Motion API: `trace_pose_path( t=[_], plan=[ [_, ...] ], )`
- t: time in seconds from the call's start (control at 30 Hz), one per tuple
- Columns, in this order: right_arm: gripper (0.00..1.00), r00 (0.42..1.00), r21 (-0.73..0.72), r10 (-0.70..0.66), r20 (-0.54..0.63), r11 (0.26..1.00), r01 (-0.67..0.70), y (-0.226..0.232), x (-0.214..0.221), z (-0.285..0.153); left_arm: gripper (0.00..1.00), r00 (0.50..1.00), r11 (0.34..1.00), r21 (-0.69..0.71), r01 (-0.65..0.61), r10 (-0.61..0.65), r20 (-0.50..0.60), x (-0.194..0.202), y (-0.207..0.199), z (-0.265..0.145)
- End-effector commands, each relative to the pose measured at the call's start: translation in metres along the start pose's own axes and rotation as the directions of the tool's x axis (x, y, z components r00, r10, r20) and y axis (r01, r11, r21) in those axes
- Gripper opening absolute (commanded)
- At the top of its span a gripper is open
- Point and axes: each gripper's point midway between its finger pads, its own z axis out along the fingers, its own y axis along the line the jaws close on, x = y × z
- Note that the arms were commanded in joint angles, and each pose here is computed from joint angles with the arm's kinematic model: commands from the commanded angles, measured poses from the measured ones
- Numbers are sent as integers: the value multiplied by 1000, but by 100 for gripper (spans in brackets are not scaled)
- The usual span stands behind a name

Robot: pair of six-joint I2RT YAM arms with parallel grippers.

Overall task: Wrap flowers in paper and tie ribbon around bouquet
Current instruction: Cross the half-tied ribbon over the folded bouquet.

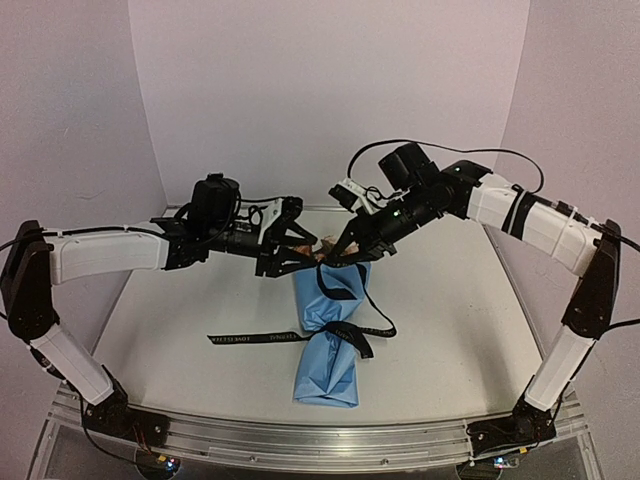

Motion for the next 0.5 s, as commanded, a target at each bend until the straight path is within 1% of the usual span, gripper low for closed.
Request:
trace_pose_path(
  t=[0.0, 0.2, 0.33, 0.47],
  plan=[
    [0, 998, 10, -66, 23, 998, 65, 8, -10, -6, 51, 1000, 997, 70, -16, 14, 21, -13, -12, 4],
    [0, 996, 27, -85, 21, 996, 85, 7, -9, -8, 51, 1000, 997, 75, -16, 17, -2, -15, -12, 3],
    [0, 997, 5, -78, 12, 997, 78, 10, -11, -6, 51, 1000, 998, 59, -19, 19, 1, -16, -4, 8],
    [0, 997, 20, -82, 13, 996, 82, 7, -11, -6, 50, 1000, 997, 69, -18, 17, 7, -17, -5, 12]
  ],
)
